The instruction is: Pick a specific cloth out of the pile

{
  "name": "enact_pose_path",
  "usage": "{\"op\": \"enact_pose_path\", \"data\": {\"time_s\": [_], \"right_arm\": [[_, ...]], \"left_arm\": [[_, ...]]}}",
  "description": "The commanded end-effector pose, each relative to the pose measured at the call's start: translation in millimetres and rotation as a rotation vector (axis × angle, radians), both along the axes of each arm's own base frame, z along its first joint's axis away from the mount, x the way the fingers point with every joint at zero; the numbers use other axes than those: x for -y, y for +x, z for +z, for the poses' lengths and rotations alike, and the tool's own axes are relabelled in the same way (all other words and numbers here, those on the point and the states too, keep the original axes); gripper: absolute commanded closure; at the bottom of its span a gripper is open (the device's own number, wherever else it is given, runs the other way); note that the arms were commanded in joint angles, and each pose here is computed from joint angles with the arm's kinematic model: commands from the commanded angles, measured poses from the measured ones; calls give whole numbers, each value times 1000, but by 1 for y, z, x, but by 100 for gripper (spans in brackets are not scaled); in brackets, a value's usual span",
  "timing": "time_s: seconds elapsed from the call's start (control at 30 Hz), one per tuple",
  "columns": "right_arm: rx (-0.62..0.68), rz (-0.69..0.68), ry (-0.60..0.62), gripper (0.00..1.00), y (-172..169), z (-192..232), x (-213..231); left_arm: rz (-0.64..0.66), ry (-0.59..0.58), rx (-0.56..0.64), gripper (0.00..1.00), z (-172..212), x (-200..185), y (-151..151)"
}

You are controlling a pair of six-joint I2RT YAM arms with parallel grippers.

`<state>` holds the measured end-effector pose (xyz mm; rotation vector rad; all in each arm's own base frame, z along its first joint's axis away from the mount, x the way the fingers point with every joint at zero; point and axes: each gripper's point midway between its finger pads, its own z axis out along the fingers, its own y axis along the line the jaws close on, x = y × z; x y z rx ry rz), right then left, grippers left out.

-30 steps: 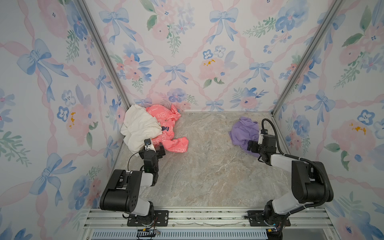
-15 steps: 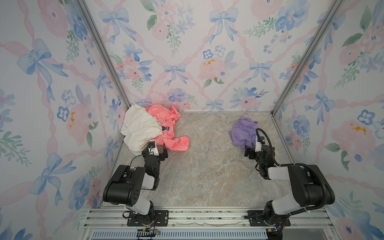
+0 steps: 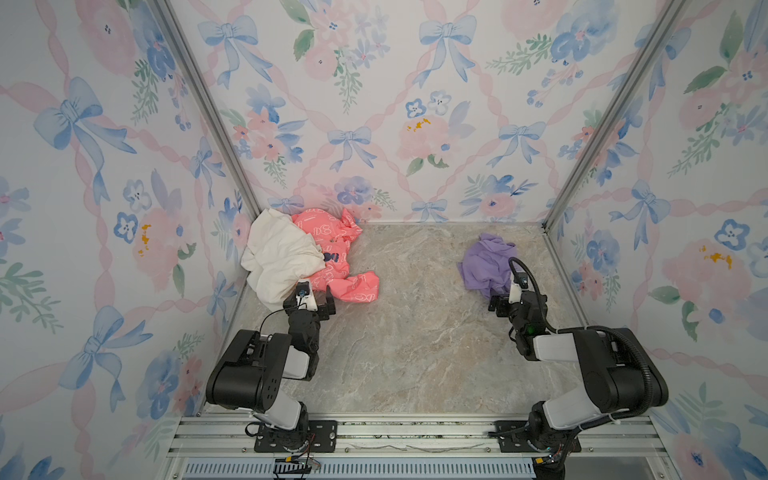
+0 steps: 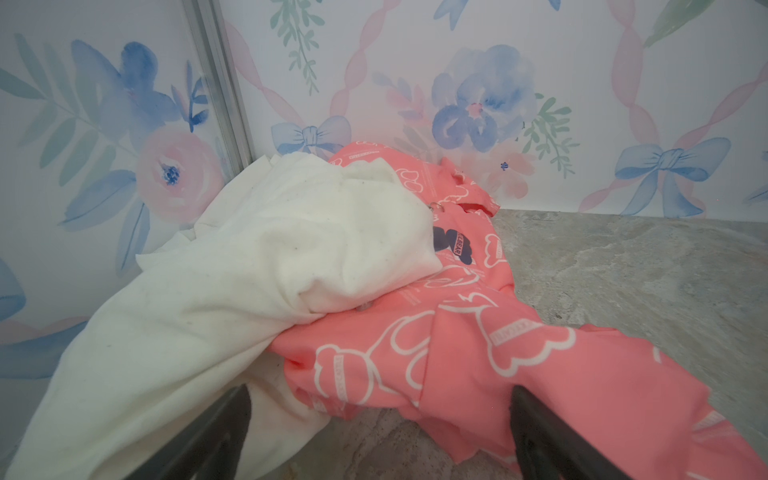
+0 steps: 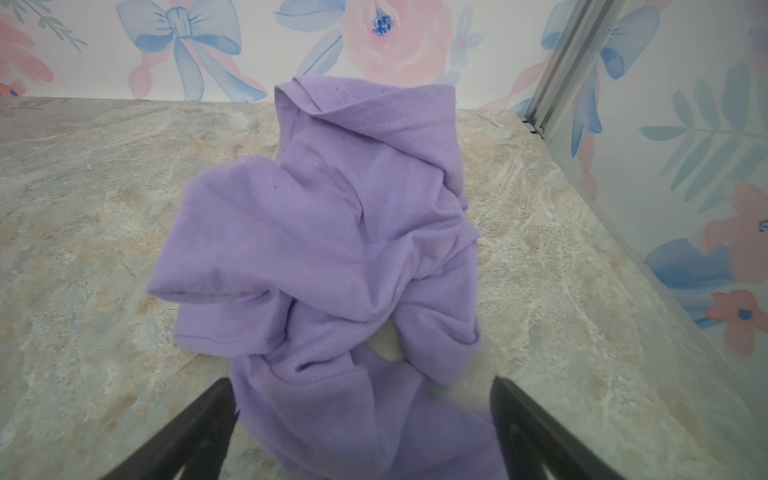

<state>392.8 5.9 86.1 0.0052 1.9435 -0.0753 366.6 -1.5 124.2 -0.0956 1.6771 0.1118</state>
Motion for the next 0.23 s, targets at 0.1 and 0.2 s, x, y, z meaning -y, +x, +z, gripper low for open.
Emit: {"op": "enact_pose_path", "data": {"time_s": [0.1,0.2], "right_arm": [[42,-20,2,3,6,11,5],[42,-20,1,3,7,12,4]], "left_arm": [[1,14,22,2,5,0,0],[-1,14,23,2,5,1,0]]}}
